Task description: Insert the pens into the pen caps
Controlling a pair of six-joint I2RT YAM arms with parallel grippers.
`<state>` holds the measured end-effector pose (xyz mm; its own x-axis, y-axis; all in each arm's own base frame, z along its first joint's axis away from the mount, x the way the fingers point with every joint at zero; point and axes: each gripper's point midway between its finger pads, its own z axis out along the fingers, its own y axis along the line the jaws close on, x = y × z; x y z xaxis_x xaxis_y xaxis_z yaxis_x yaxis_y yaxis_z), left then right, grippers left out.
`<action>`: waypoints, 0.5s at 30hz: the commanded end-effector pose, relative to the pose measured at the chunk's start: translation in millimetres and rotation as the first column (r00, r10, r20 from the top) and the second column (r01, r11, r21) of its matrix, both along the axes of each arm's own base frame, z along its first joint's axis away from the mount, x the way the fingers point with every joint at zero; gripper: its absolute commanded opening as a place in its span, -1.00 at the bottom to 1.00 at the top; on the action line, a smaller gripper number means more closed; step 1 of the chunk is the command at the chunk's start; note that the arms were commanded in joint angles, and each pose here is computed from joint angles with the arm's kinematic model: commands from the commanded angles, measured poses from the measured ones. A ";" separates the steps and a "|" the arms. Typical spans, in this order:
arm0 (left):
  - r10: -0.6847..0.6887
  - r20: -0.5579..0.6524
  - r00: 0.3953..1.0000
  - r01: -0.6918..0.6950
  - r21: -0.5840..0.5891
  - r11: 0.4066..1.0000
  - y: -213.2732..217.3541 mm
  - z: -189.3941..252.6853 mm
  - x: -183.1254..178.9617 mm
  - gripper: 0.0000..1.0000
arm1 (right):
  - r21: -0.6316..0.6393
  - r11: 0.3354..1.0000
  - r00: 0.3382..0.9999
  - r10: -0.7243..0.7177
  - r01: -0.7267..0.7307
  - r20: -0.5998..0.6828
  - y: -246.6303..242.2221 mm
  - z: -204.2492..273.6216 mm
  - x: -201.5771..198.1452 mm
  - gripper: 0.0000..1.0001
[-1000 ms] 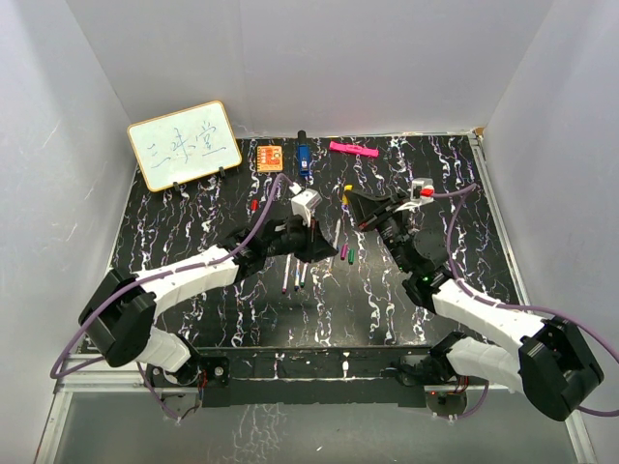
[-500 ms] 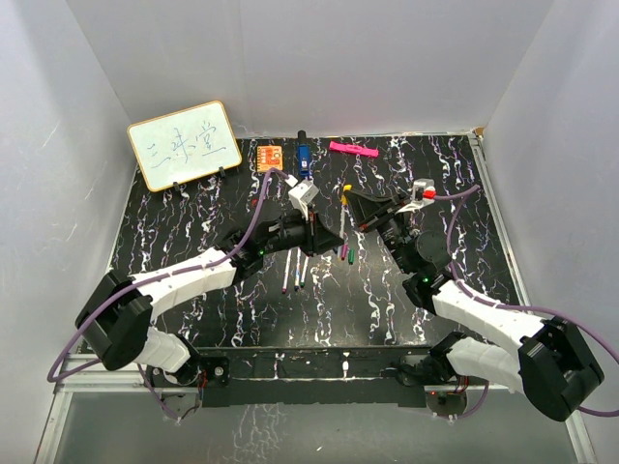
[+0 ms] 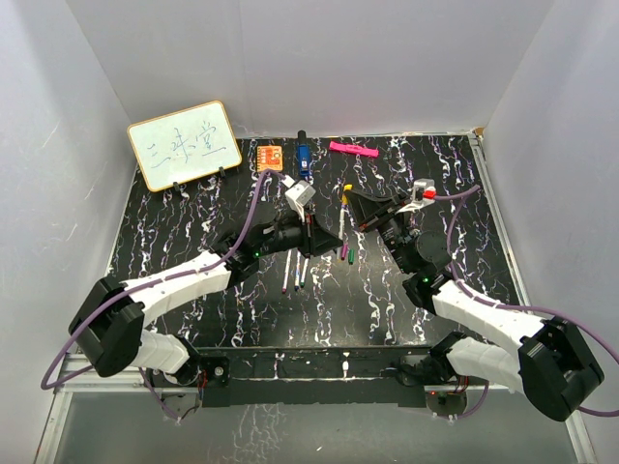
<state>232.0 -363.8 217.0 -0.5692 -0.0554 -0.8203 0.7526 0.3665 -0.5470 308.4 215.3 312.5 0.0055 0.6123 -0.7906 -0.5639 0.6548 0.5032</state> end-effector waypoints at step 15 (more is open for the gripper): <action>0.000 0.046 0.999 0.001 -0.017 1.000 2.3 14.1 -2.2 -1.00 | 0.058 0.997 0.998 0.043 -0.045 0.036 1.9 17.7 -8.6 -1.00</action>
<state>231.4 -362.7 221.3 -0.5622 -0.0612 -0.8247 0.7566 0.3645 -0.5429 306.2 218.2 312.7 -0.0188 0.6280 -0.7780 -0.5730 0.6309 0.5231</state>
